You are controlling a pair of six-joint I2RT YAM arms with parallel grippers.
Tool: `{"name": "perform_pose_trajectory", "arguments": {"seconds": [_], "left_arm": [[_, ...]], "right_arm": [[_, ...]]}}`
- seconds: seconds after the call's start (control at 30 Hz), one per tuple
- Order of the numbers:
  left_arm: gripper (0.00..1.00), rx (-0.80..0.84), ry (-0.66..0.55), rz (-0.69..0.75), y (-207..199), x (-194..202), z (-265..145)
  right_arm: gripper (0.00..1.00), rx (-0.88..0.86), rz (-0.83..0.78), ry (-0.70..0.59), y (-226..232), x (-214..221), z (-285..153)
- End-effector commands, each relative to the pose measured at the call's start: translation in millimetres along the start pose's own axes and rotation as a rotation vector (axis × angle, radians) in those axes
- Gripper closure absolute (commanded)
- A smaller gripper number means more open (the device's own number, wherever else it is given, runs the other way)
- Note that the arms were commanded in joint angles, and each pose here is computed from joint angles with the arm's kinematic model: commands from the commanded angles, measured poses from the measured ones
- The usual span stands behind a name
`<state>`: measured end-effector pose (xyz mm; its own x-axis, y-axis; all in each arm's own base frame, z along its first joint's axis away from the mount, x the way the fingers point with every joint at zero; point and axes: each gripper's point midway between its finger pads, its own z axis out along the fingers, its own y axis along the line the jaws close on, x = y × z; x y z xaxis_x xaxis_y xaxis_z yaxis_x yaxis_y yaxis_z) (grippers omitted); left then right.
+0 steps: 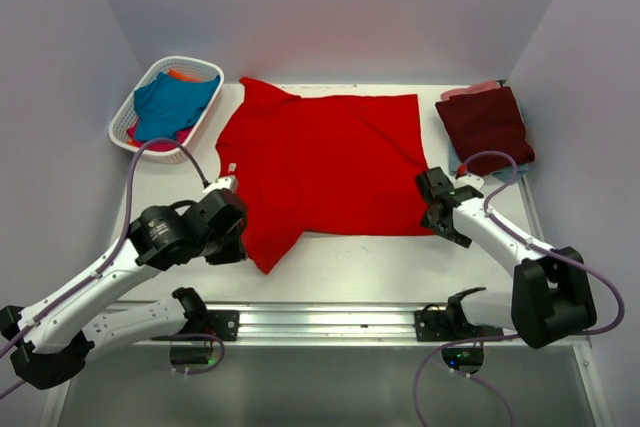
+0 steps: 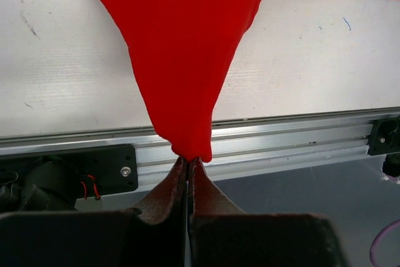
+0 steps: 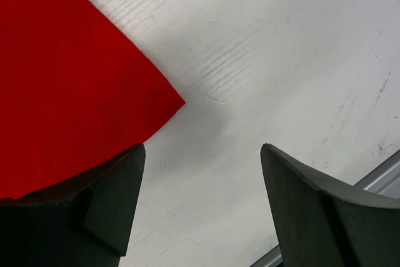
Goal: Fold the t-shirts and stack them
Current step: Fold the tshirt
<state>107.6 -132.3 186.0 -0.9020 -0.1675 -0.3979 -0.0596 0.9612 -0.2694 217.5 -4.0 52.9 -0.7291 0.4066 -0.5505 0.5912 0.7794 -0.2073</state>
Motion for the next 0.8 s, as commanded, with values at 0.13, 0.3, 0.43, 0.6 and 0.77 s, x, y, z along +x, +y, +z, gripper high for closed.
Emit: {"name": "perform_pose_trajectory", "arguments": {"seconds": [0.13,0.3,0.43,0.6,0.77], "left_arm": [[1.0,-0.014,-0.072,0.019,-3.7,-19.8,-9.4],[1.0,-0.045,-0.079,0.031,-0.3,-21.7,-4.8],[1.0,-0.054,-0.086,0.032,0.7,-23.2,-4.1],[1.0,-0.066,-0.08,0.034,2.2,-22.2,-1.6],[1.0,-0.061,-0.092,0.028,2.6,-23.6,-3.5]], "right_arm": [[0.24,0.027,0.096,-0.078,6.1,-25.3,6.4],[0.3,0.014,0.101,-0.081,12.8,-31.8,12.2],[0.37,0.004,0.104,-0.079,19.4,-33.9,18.5],[0.49,0.005,0.097,-0.071,24.9,-34.5,25.6],[0.59,0.012,0.086,-0.043,26.2,-25.3,34.7]]}}
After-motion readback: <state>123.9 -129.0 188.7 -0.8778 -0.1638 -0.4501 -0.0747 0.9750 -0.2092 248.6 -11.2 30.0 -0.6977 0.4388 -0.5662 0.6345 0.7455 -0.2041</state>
